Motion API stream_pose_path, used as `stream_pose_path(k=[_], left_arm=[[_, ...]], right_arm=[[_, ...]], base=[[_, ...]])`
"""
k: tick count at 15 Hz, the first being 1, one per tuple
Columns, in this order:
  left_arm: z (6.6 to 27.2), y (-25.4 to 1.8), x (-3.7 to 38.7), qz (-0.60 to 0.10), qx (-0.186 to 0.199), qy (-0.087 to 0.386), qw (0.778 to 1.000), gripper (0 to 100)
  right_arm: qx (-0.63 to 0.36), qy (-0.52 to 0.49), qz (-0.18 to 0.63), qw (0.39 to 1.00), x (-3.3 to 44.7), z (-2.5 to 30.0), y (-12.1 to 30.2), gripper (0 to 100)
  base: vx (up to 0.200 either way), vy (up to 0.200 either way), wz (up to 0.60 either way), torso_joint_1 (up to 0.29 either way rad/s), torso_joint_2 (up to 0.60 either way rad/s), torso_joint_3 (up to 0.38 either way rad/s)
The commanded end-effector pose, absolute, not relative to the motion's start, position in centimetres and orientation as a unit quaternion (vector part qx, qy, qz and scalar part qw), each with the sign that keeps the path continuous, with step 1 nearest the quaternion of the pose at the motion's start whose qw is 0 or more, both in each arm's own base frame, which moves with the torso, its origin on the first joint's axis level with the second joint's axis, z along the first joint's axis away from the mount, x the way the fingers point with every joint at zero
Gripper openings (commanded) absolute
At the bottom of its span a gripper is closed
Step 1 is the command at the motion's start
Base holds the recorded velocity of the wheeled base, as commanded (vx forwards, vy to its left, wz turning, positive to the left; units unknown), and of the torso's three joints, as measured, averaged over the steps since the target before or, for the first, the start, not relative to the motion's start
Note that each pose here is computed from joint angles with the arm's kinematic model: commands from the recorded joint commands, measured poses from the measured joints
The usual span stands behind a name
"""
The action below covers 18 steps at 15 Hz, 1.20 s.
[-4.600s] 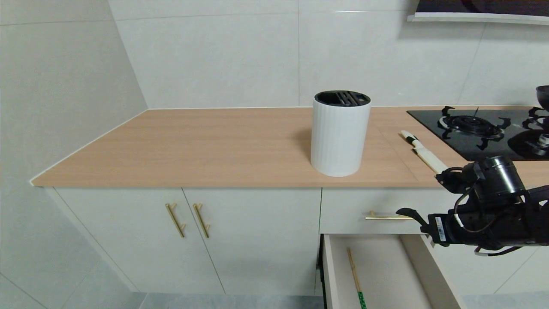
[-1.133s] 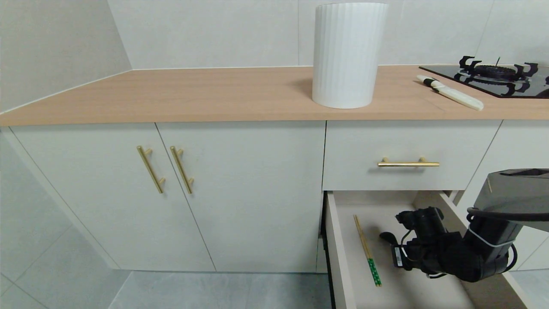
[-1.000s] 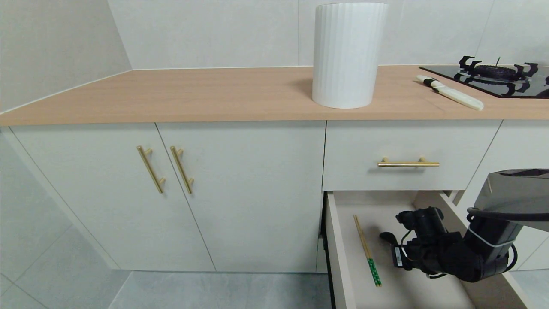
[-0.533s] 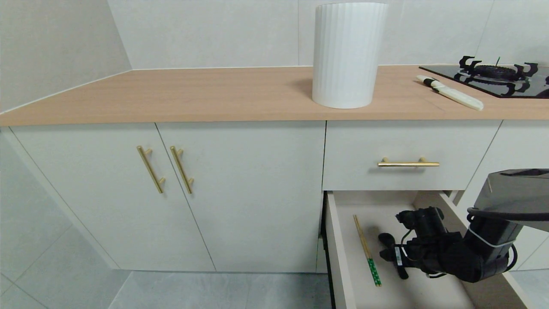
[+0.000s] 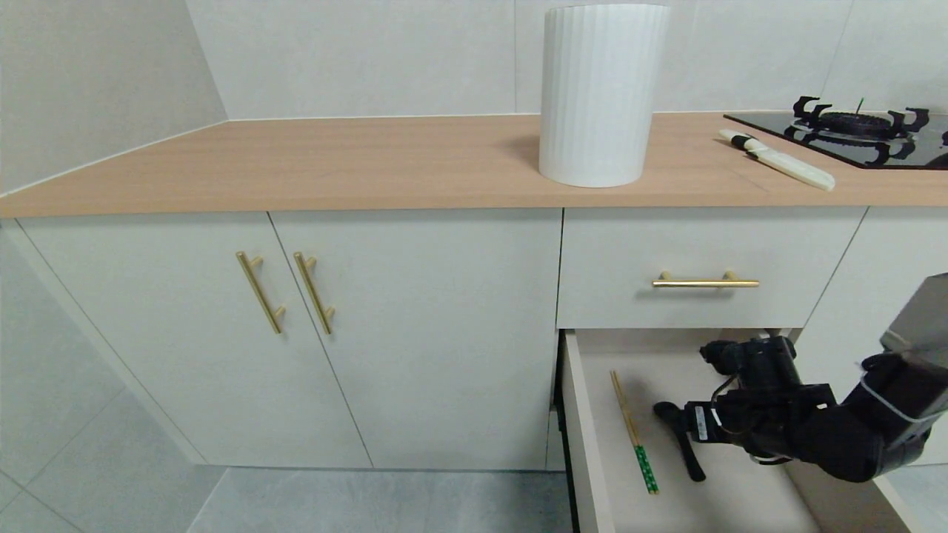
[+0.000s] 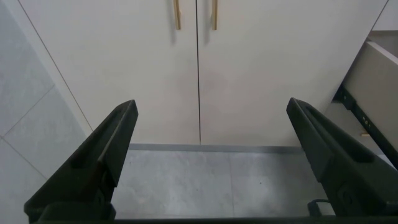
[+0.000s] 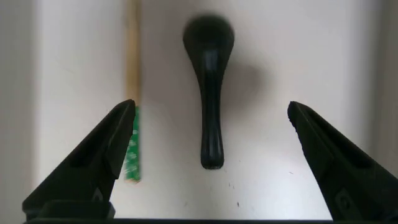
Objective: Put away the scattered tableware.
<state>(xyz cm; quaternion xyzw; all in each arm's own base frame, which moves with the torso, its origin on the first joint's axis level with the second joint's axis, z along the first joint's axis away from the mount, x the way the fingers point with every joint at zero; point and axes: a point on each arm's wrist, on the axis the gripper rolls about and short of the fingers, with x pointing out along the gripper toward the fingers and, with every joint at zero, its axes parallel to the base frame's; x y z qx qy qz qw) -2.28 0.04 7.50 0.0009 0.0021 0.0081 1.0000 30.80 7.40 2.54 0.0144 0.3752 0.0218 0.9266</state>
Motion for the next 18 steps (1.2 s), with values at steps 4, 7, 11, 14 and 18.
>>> stream_pose_path(k=[4,7,11,14,18], left_arm=[[7.5,0.0,-2.3,0.008,0.001,0.002,1.000,100],[7.5,0.0,-2.3,0.008,0.001,0.002,1.000,100],[7.5,0.0,-2.3,0.008,0.001,0.002,1.000,100],[7.5,0.0,-2.3,0.008,0.001,0.002,1.000,100],[7.5,0.0,-2.3,0.008,-0.001,0.002,1.000,100]], right_arm=[[0.014,0.310,0.096,0.946,24.3,13.4,8.9,100],[0.009,0.301,0.114,0.947,22.6,15.0,9.2,100],[-0.001,0.293,0.120,0.949,21.7,15.8,9.0,100],[-0.003,0.294,0.121,0.948,21.6,15.8,9.1,100],[-0.006,0.297,0.127,0.946,21.5,15.6,9.4,100]], base=[[0.000,0.000,0.00,0.000,0.00,0.000],[0.000,0.000,0.00,0.000,0.00,0.000],[0.000,0.000,0.00,0.000,0.00,0.000],[0.000,0.000,0.00,0.000,0.00,0.000],[-0.150,0.000,0.00,0.005,0.00,0.001]])
